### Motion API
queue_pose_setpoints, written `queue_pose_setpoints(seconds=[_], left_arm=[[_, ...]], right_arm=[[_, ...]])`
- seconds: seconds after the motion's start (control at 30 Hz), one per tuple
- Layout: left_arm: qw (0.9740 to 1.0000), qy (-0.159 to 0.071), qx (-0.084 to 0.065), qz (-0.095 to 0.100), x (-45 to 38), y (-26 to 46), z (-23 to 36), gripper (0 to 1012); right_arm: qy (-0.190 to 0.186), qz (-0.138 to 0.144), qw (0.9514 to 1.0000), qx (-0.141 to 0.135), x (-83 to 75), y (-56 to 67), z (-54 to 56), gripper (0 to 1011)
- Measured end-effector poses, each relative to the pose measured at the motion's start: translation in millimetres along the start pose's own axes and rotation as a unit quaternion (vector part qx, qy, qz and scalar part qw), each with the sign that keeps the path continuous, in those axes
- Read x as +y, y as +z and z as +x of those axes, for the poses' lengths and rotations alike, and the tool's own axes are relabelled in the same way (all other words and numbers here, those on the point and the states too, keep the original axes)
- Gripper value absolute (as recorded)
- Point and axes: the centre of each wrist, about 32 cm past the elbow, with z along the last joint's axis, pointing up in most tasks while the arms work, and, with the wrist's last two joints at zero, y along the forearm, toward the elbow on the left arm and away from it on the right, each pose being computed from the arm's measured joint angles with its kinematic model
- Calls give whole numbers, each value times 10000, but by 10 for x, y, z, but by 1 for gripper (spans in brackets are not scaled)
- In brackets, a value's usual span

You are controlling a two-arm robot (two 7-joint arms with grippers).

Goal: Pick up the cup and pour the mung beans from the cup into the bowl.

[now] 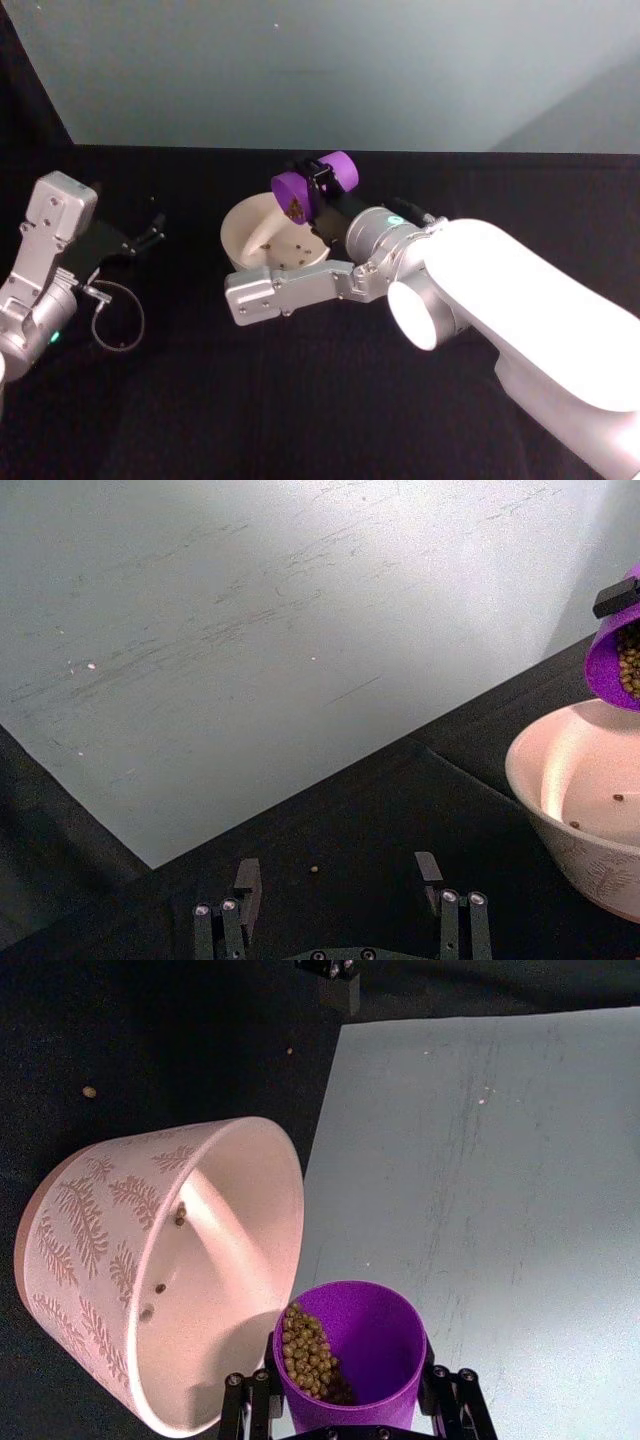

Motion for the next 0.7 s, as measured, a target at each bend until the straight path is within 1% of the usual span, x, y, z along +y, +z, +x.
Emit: queue_pose_setpoints(seconds=[0.43,0.7], left_arm=[[10000,0,0,0,0,0,0,1000],[10000,0,0,0,0,0,0,1000]], right_arm=[[-10,-34,9998,-220,-8,17,11,732],[3,-43,9997,-254,8,17,7,732]])
